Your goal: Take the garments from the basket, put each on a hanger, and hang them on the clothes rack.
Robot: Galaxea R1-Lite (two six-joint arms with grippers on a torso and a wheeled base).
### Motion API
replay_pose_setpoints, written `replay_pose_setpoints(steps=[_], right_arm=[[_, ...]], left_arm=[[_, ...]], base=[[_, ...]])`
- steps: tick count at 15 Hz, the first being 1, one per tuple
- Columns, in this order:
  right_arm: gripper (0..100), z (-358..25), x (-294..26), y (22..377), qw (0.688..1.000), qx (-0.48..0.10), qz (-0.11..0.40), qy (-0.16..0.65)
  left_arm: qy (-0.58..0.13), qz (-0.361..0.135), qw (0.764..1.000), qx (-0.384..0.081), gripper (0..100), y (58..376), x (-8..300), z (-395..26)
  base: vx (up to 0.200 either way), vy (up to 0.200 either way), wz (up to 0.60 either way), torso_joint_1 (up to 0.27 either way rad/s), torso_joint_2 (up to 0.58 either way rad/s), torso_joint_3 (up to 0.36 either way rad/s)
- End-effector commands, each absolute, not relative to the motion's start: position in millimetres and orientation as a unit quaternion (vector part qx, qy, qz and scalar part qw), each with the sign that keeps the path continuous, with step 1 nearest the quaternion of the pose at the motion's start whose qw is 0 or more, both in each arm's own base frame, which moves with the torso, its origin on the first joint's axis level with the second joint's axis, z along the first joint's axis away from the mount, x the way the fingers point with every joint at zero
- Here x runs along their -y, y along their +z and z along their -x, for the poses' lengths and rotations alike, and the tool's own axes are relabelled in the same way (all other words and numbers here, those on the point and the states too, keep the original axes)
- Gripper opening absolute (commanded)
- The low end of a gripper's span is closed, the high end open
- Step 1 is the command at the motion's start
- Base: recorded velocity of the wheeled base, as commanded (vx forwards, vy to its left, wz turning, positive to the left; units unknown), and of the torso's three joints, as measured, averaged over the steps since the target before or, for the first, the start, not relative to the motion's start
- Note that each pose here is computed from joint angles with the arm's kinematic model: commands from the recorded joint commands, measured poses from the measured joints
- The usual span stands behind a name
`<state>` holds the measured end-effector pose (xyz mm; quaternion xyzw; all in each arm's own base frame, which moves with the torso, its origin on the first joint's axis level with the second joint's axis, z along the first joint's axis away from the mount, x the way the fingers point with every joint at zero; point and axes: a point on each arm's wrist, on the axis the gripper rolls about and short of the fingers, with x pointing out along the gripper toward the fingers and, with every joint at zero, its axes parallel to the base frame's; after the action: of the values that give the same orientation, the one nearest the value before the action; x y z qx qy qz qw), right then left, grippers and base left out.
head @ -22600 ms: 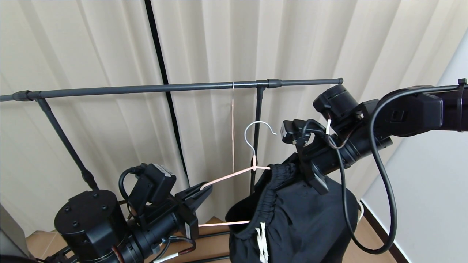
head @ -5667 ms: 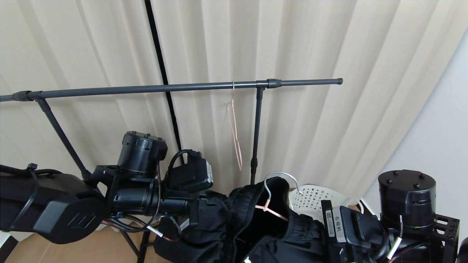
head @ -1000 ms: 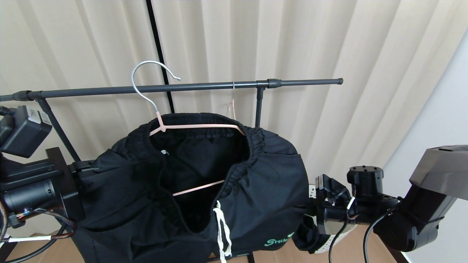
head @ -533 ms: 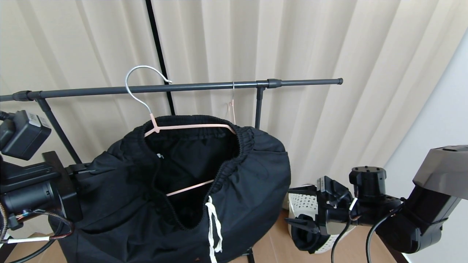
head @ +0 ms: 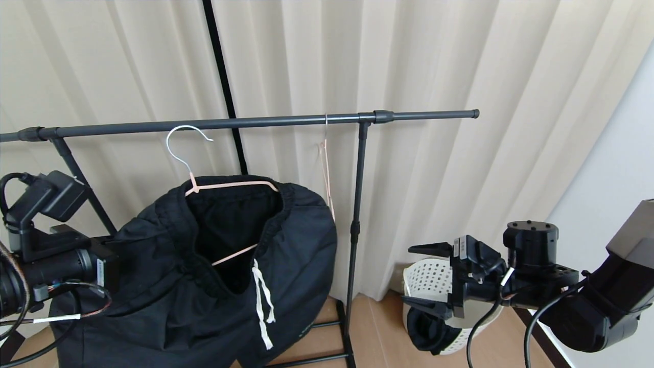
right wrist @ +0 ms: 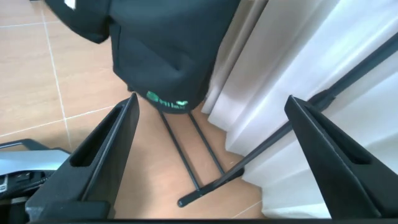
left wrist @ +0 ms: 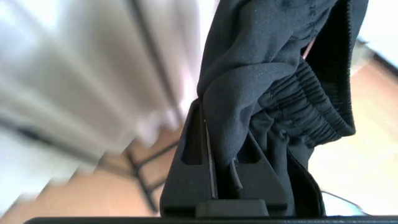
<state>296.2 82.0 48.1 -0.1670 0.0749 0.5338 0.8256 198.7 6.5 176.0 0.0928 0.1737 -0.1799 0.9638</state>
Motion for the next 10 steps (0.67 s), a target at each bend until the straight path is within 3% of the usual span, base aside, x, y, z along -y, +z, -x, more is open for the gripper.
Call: replay_pose_setpoints(steps=[1,8,10], right_arm=[[100,-296.1,-81.9,52.2,0.831,-0.071,0.174,0.523],[100,-297.0,-81.8,49.9,0.834,-0.077,0.176,0.517],[100,-297.1,-81.8,49.4,0.834,-0.078,0.176,0.517]], left_arm=[[-0.158,-0.092,0.959,-0.217,0,160.4,-7.7,-221.0],[-0.095,-0.121,0.949,-0.274,0,139.0,4.4,-256.1],[-0.081,-0.089,0.959,-0.257,0,149.9,16.7,-275.8]], base=[[0.000,0.000,0.00,0.000,0.00,0.000],[0.000,0.000,0.00,0.000,0.00,0.000],[0.000,0.000,0.00,0.000,0.00,0.000]])
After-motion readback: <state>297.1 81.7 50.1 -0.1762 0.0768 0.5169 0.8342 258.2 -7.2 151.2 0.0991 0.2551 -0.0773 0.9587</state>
